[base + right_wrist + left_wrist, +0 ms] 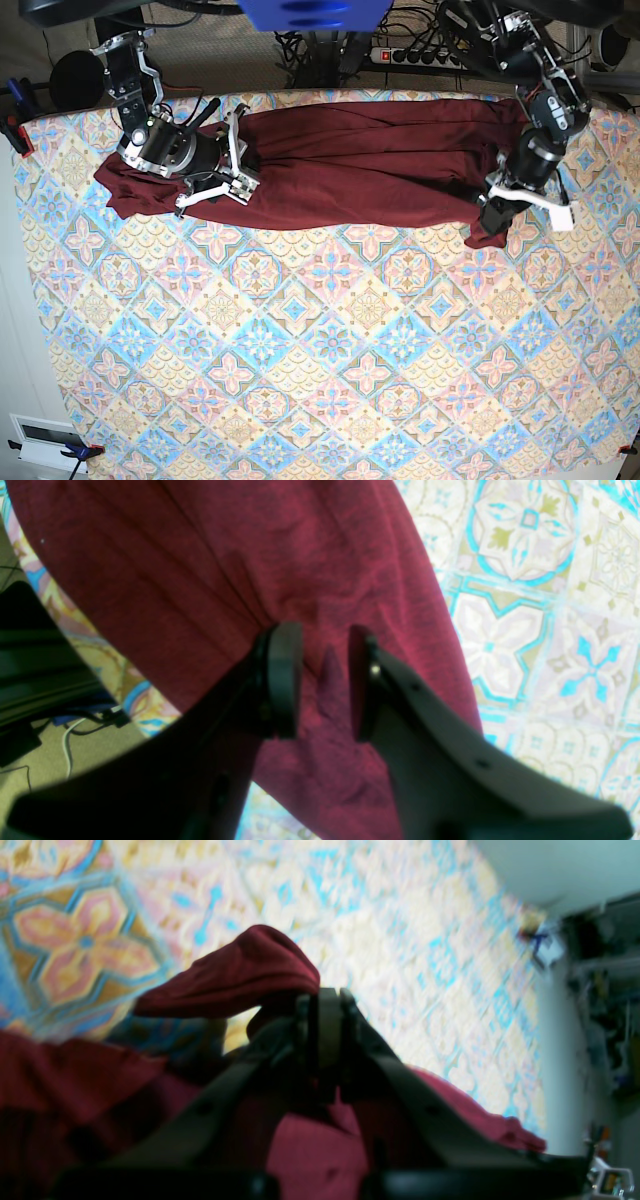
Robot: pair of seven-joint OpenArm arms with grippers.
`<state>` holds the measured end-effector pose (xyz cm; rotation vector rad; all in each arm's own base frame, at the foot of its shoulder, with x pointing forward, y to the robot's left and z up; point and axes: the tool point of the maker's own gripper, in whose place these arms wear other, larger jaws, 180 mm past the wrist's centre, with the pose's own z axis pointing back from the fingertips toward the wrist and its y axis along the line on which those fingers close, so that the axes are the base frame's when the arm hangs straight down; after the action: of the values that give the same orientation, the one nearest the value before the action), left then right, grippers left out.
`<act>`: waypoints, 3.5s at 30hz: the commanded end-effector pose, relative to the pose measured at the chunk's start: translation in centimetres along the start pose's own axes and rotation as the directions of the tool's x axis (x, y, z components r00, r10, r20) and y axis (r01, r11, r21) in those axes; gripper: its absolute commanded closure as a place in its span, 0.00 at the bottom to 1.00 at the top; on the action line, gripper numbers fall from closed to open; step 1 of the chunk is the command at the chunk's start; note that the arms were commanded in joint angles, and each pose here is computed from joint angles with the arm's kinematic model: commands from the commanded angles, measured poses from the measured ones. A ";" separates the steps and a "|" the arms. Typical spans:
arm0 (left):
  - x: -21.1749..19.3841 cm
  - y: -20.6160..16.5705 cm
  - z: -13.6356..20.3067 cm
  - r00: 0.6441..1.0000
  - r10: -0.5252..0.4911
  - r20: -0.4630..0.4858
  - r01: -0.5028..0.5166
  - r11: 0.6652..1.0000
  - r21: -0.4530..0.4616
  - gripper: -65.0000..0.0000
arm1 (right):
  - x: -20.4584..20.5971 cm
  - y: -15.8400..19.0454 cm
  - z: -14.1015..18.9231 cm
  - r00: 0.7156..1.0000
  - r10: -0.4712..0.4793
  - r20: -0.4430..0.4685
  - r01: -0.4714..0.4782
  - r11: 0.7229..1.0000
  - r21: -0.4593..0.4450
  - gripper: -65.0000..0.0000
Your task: Layout the t-shirt on the table in an organized manner, then fold the t-shirt properly
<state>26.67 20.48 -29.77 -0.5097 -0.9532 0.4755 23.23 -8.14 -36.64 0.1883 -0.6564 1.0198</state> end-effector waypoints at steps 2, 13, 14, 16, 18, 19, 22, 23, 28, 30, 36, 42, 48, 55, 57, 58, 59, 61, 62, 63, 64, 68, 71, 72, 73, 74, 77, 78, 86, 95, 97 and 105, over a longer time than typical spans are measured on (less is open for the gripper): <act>0.5 -0.3 0.9 1.000 -0.016 0.011 0.016 1.000 -0.024 1.00 | 0.8 -0.7 0.5 0.999 0.010 0.034 -0.009 1.000 -0.016 0.76; -0.5 5.6 4.7 1.000 -0.007 -0.023 0.010 0.988 0.153 1.00 | 0.9 -0.4 0.3 0.999 0.012 0.033 -0.012 1.000 -0.009 0.76; -1.2 6.0 4.7 0.999 0.001 -0.047 0.006 0.987 0.159 1.00 | 0.9 -0.4 0.3 0.999 0.012 0.033 -0.012 1.000 -0.009 0.76; -2.3 6.1 4.3 0.996 -0.001 -0.085 0.014 0.987 0.163 1.00 | 0.9 -0.4 0.3 0.999 0.012 0.033 -0.012 1.000 -0.009 0.76; -3.1 6.2 4.0 0.993 -0.031 -0.118 0.052 0.982 0.181 0.99 | 0.9 -0.4 0.3 0.999 0.012 0.033 -0.012 1.000 -0.009 0.76; -3.6 6.3 3.9 0.989 -0.046 -0.138 0.072 0.979 0.189 0.98 | 0.9 -0.4 0.3 0.999 0.012 0.033 -0.012 1.000 -0.009 0.76; -5.7 6.7 4.2 0.970 -0.044 -0.241 0.095 0.974 0.205 0.91 | 0.9 -0.4 0.3 0.999 0.012 0.033 -0.012 1.000 -0.009 0.76; -6.2 6.8 4.4 0.962 -0.036 -0.272 0.096 0.974 0.207 0.88 | 0.9 -0.4 0.3 0.999 0.012 0.033 -0.012 1.000 -0.009 0.76; -8.0 7.8 5.9 0.939 -0.012 -0.344 0.100 0.966 0.240 0.73 | 0.9 -0.4 0.3 0.999 0.012 0.033 -0.012 1.000 -0.009 0.76; -8.2 8.4 6.6 0.928 -0.028 -0.370 0.129 0.960 0.249 0.67 | 0.9 -0.4 0.3 0.999 0.012 0.033 -0.012 1.000 -0.009 0.76; -6.4 8.9 7.3 0.941 -0.038 -0.335 0.129 0.959 0.253 0.58 | 0.9 -0.4 0.3 0.999 0.013 0.033 -0.013 1.000 -0.008 0.76; -1.0 8.6 7.6 0.989 0.018 -0.145 0.014 0.976 0.219 0.57 | 0.9 -0.4 0.3 0.999 0.013 0.033 -0.013 1.000 -0.008 0.76; 0.2 9.0 6.4 0.994 0.065 -0.090 -0.045 0.978 0.204 0.57 | 0.9 -0.4 0.3 0.999 0.014 0.034 -0.014 1.000 -0.008 0.76; -2.8 12.8 5.2 0.962 0.241 -0.125 -0.204 0.946 0.252 0.57 | 0.9 -0.4 0.3 0.999 0.014 0.034 -0.014 1.000 -0.008 0.76; -3.4 13.4 4.7 0.949 0.290 -0.128 -0.252 0.935 0.247 0.57 | 0.9 -0.4 0.3 0.999 0.014 0.034 -0.014 1.000 -0.008 0.76; -3.7 13.5 4.4 0.941 0.312 -0.130 -0.275 0.931 0.242 0.57 | 0.9 -0.4 0.3 0.999 0.014 0.034 -0.014 1.000 -0.008 0.76; -3.8 13.5 4.2 0.935 0.329 -0.129 -0.294 0.927 0.234 0.57 | 0.9 -0.4 0.3 0.999 0.014 0.034 -0.014 1.000 -0.008 0.76; -4.0 13.7 3.9 0.927 0.351 -0.130 -0.317 0.921 0.226 0.57 | 0.9 -0.4 0.3 0.999 0.014 0.034 -0.014 1.000 -0.008 0.76; -3.9 13.6 3.8 0.927 0.353 -0.127 -0.320 0.921 0.221 0.57 | 0.9 -0.4 0.3 0.999 0.014 0.034 -0.014 1.000 -0.008 0.76; -3.7 13.5 3.6 0.927 0.353 -0.124 -0.321 0.922 0.217 0.57 | 0.9 -0.4 0.3 0.999 0.014 0.034 -0.014 1.000 -0.008 0.76; -3.7 13.5 3.6 0.927 0.353 -0.124 -0.321 0.922 0.217 0.57 | 0.9 -0.4 0.3 0.999 0.014 0.034 -0.014 1.000 -0.008 0.76; -3.1 13.1 3.2 0.930 0.349 -0.116 -0.322 0.925 0.201 0.57 | 0.9 -0.4 0.3 0.999 0.014 0.034 -0.014 1.000 -0.008 0.76; -2.9 12.7 3.1 0.927 0.358 -0.111 -0.337 0.925 0.176 0.58 | 0.9 -0.4 0.3 0.999 0.014 0.034 -0.014 1.000 -0.008 0.76; -2.9 12.4 3.1 0.924 0.367 -0.109 -0.348 0.924 0.161 0.58 | 0.9 -0.4 0.3 0.999 0.014 0.034 -0.014 1.000 -0.008 0.76; -2.7 12.1 3.1 0.920 0.377 -0.105 -0.362 0.922 0.140 0.58 | 0.9 -0.4 0.3 0.999 0.014 0.034 -0.014 1.000 -0.008 0.76; -2.5 11.8 3.0 0.918 0.384 -0.101 -0.371 0.920 0.124 0.58 | 0.9 -0.4 0.3 0.999 0.014 0.034 -0.014 1.000 -0.008 0.76; -2.4 11.8 3.0 0.917 0.386 -0.098 -0.374 0.920 0.118 0.58 | 0.9 -0.4 0.3 0.999 0.014 0.034 -0.014 1.000 -0.008 0.76; -2.4 11.8 3.0 0.917 0.387 -0.098 -0.375 0.919 0.119 0.58 | 0.9 -0.4 0.3 0.999 0.014 0.034 -0.014 1.000 -0.008 0.76; -2.9 11.3 3.6 0.904 0.412 -0.114 -0.404 0.910 0.091 0.58 | 0.9 -0.4 0.3 0.999 0.014 0.034 -0.014 1.000 -0.008 0.76; -1.9 10.5 7.4 0.934 0.344 -0.091 -0.336 0.937 0.097 0.58 | 0.9 -0.4 0.3 0.999 0.014 0.034 -0.014 1.000 -0.008 0.76; -1.4 10.6 7.6 0.936 0.344 -0.070 -0.337 0.937 0.096 0.58 | 0.9 -0.4 0.3 0.999 0.014 0.034 -0.014 1.000 -0.008 0.76; 0.0 10.2 5.4 0.925 0.378 -0.034 -0.377 0.925 0.041 0.58 | 0.9 -0.4 0.3 0.999 0.014 0.034 -0.014 1.000 -0.008 0.76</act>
<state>20.46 29.36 -33.73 -0.6786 -0.7939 0.8308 23.14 -7.99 -36.72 0.1929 -0.6540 1.0234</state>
